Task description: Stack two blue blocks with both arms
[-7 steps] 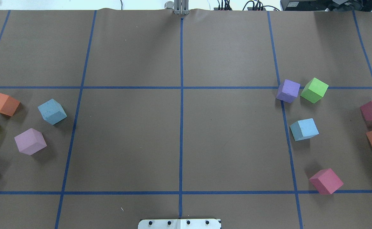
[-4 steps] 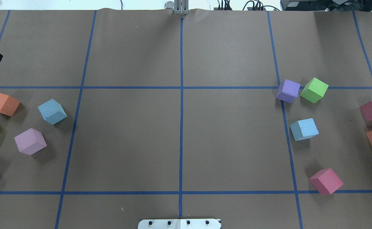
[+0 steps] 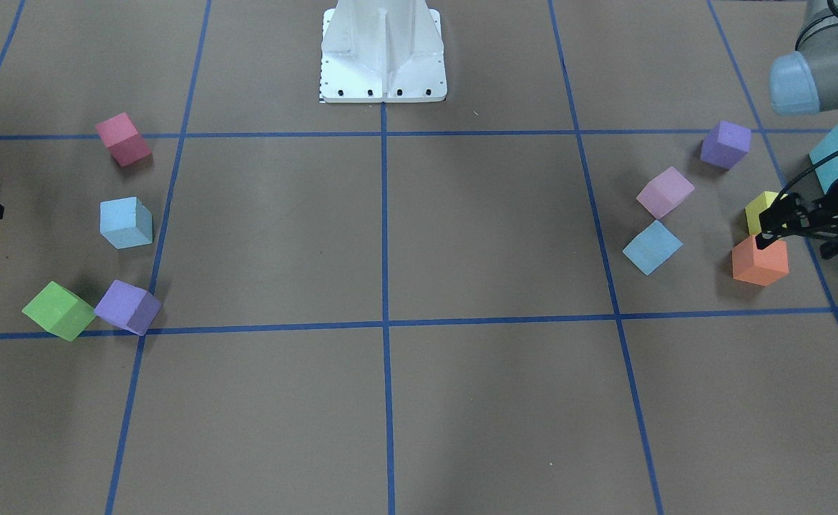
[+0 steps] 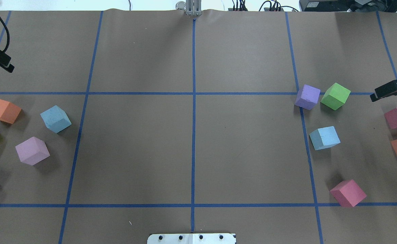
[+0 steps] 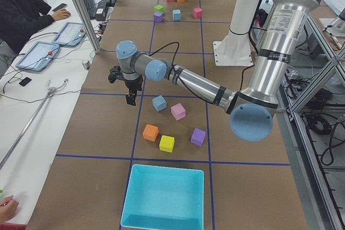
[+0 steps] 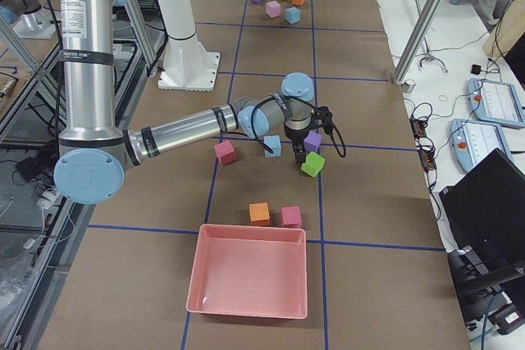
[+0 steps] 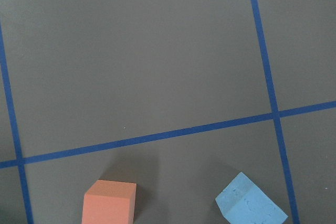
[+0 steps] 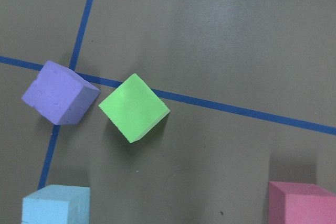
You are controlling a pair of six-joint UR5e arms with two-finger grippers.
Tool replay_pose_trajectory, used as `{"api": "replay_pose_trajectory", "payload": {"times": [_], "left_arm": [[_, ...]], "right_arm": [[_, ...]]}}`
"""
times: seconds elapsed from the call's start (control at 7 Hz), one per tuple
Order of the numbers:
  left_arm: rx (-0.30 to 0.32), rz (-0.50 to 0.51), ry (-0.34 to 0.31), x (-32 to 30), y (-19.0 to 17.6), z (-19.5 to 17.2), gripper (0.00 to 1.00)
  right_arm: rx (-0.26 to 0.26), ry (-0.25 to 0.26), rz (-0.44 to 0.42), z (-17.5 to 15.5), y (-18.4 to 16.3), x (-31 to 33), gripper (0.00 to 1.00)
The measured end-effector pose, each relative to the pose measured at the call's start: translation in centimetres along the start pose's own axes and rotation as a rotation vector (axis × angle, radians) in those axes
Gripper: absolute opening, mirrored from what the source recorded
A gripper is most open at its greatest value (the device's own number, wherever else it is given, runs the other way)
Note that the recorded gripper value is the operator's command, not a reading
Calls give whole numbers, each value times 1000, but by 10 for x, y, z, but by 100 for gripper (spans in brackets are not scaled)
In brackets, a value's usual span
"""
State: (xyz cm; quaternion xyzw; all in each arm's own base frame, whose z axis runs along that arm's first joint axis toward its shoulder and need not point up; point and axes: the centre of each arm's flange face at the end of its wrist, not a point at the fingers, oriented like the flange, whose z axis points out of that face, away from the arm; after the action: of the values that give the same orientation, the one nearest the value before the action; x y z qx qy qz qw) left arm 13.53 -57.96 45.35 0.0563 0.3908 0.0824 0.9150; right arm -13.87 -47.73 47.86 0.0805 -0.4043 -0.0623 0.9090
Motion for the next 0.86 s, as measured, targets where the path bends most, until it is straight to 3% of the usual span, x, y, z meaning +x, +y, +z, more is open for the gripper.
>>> {"api": "replay_pose_trajectory", "payload": {"times": [0.29, 0.86], "left_arm": [[-12, -9, 10, 19, 2, 19, 100], [-26, -8, 12, 30, 4, 32, 100]], "right_arm": [[28, 8, 40, 27, -4, -56, 100], [1, 3, 185, 63, 7, -114, 100]]}}
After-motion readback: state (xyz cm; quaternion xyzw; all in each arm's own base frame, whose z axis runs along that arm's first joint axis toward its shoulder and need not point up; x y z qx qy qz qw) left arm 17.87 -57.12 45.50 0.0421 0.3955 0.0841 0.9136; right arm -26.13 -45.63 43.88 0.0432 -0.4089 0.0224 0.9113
